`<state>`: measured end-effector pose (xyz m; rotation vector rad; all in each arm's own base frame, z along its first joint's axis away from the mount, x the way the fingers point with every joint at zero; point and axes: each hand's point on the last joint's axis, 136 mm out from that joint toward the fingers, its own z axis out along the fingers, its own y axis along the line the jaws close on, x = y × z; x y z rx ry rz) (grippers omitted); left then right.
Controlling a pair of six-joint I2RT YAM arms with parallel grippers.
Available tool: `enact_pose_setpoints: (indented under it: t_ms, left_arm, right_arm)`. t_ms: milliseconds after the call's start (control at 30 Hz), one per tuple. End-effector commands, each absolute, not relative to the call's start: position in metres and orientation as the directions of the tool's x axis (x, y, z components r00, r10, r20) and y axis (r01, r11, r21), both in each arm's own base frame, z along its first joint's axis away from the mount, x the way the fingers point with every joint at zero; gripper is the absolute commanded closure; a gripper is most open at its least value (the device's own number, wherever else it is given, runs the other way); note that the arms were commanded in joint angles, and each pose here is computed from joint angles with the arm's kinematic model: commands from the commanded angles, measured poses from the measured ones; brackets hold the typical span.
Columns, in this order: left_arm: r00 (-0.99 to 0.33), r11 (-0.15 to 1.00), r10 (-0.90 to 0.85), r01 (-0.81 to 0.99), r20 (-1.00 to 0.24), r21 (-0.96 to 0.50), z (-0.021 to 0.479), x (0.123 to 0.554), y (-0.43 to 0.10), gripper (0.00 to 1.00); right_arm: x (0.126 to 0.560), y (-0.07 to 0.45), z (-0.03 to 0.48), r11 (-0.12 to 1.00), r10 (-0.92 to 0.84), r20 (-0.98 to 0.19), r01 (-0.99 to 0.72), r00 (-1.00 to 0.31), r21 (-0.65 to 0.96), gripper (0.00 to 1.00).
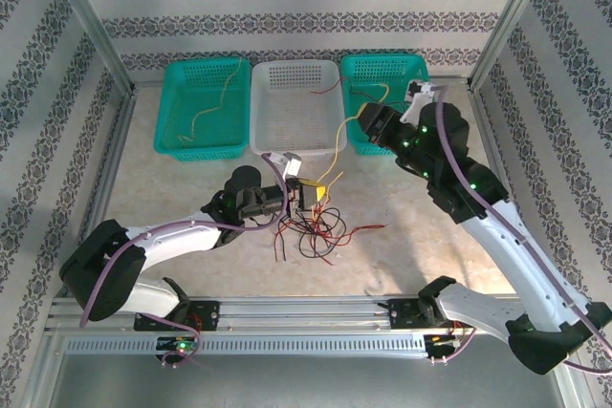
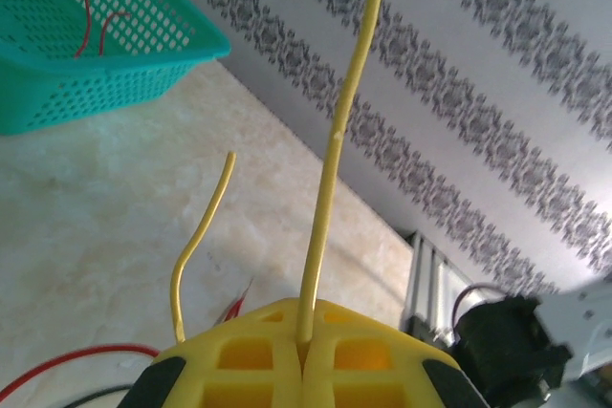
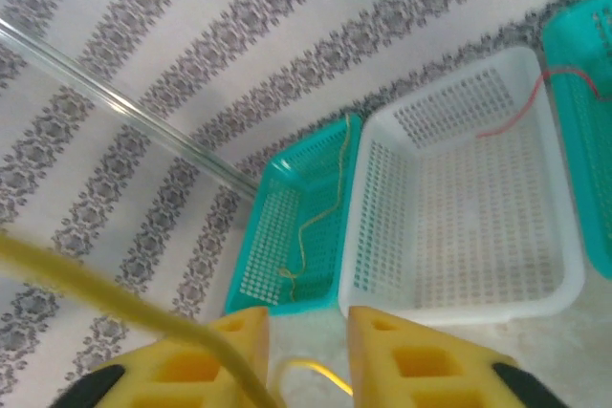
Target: Untangle the cables
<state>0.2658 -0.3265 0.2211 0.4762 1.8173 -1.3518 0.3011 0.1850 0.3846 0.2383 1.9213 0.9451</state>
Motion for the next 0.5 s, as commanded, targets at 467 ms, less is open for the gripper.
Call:
enact_pose_setpoints:
  t_ms: [467]
  left_arm:
    - [-0.582, 0.115, -0.266, 0.772, -0.769, -0.625, 0.327, 0.245, -0.324, 1.0]
  right_arm:
    - [0.258, 0.236, 0.25, 0.72, 0.333, -0.577, -0.193, -0.746, 0.666, 0.42]
